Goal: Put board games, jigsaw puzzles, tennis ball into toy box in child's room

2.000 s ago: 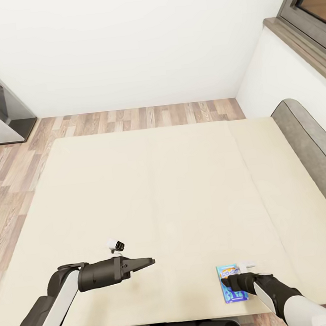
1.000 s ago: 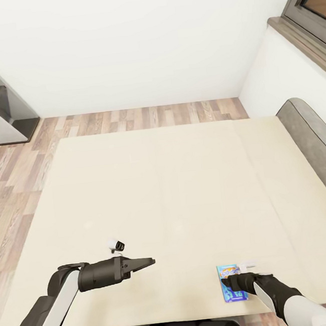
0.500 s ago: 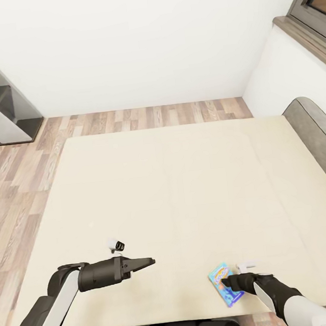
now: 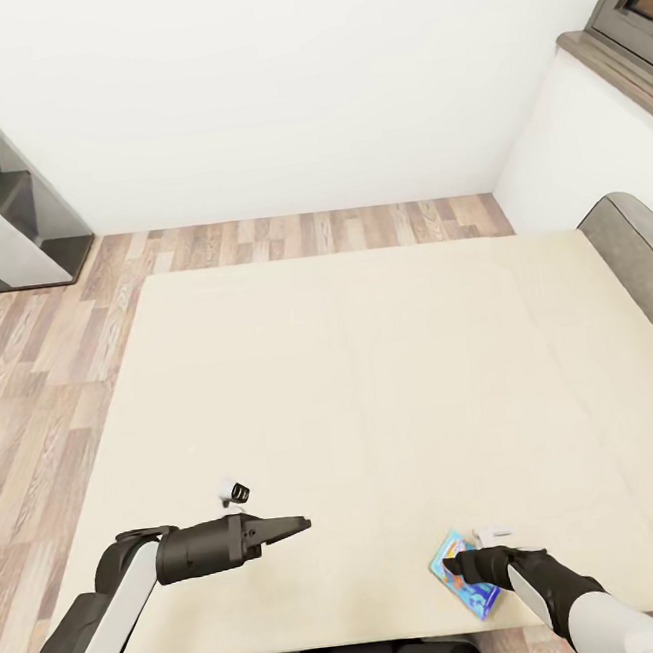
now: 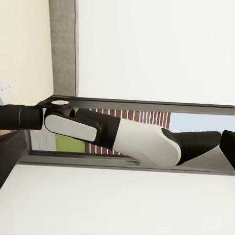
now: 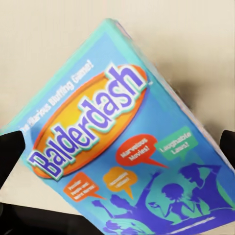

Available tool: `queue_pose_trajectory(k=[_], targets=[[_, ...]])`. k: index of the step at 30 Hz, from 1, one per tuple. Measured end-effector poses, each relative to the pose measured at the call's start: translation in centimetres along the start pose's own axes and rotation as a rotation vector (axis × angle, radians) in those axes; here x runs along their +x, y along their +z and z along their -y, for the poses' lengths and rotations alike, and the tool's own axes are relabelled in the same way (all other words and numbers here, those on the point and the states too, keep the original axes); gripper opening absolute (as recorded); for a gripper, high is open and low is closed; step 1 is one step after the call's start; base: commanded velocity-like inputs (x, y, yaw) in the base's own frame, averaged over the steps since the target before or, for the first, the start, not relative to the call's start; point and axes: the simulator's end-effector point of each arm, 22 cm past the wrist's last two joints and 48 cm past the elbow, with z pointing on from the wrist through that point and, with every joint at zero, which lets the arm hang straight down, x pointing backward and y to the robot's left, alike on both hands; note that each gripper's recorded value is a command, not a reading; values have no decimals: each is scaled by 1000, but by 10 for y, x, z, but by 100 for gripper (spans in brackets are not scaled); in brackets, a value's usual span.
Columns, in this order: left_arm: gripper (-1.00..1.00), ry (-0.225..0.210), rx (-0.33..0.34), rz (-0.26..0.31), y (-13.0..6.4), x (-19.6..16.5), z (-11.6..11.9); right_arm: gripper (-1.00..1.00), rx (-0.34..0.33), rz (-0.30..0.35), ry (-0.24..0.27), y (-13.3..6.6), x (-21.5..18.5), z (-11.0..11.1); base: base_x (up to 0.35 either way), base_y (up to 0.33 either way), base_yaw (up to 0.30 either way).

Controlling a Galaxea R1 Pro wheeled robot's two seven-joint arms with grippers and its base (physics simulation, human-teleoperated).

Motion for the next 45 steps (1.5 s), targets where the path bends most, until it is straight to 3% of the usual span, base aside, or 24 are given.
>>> queue_pose_trajectory(k=[45], targets=[[100, -1, 1, 1, -1, 0, 0, 100, 10, -64, -2, 0, 24, 8, 0, 4, 0]])
